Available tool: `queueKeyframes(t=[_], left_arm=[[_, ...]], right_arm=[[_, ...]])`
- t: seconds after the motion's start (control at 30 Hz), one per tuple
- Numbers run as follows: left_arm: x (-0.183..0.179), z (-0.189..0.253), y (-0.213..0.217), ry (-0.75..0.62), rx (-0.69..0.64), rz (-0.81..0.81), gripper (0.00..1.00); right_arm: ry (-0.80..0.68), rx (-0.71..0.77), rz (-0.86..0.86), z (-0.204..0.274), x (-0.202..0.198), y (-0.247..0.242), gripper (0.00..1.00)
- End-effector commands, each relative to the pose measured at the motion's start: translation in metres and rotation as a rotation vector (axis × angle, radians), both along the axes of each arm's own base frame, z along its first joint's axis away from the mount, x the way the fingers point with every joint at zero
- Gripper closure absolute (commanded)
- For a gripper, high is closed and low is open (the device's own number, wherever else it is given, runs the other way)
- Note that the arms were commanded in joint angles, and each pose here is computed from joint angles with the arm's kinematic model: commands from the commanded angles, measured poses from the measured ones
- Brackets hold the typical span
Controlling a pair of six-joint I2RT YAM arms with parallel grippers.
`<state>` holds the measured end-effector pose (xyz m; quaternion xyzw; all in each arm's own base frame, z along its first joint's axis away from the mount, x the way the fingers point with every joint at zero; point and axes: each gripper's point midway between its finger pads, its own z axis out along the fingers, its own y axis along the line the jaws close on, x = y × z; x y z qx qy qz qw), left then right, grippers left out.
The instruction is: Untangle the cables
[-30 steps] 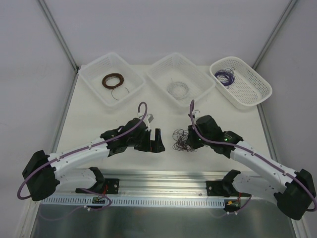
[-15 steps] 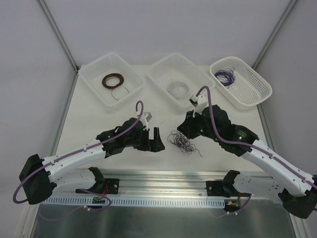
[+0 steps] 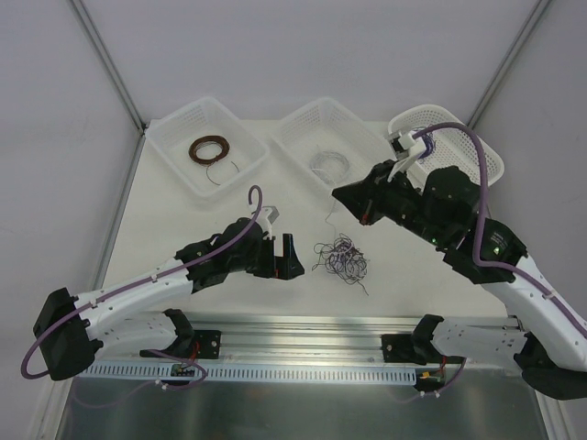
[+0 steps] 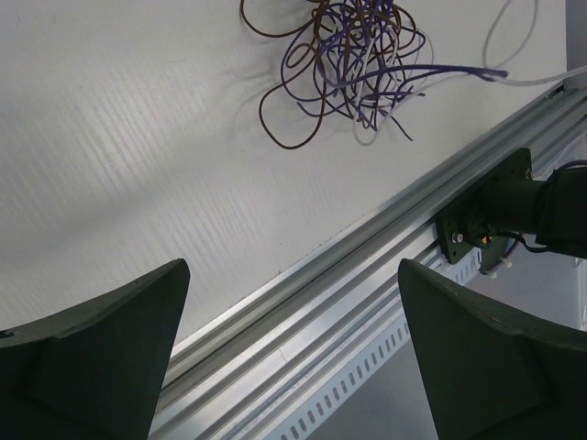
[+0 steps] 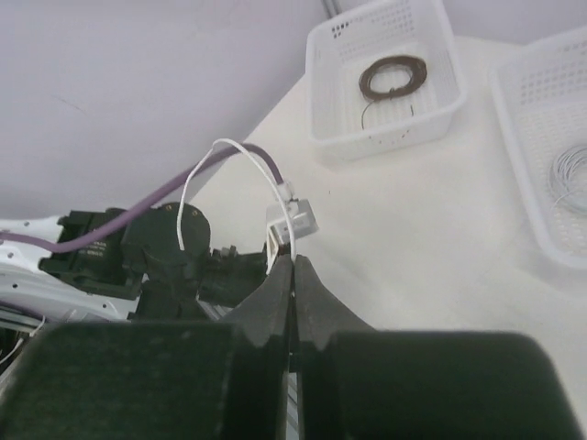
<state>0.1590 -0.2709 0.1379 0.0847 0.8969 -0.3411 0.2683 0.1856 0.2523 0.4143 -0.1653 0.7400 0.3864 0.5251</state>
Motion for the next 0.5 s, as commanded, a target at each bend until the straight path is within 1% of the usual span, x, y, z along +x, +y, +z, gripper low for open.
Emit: queueKeyframes(t=[0.0, 0.17, 0.23, 0.33, 0.4, 0.47], left_arm=[[0.002, 0.009, -0.002, -0.030, -0.029, 0.016, 0.01], [0.003, 0.006, 0.002, -0.038, -0.017, 0.024, 0.01], [0.004, 0.004, 0.002, -0.041, -0.011, 0.026, 0.01], [0.004, 0.004, 0.002, -0.040, -0.010, 0.024, 0.01], [0.005, 0.006, 0.001, -0.047, -0.011, 0.018, 0.01], [0.005, 0.009, 0.001, -0.062, -0.012, 0.011, 0.01]], right_arm=[[-0.111, 0.071, -0.056, 0.046, 0.008, -0.009, 0.99], [-0.205, 0.141, -0.046, 0.096, 0.001, -0.017, 0.99], [-0.267, 0.208, -0.048, 0.124, -0.006, -0.026, 0.99], [-0.352, 0.286, -0.091, 0.151, -0.010, -0.043, 0.99], [-0.370, 0.307, -0.134, 0.159, -0.007, -0.052, 0.99], [-0.377, 0.313, -0.139, 0.161, -0.007, -0.052, 0.99]])
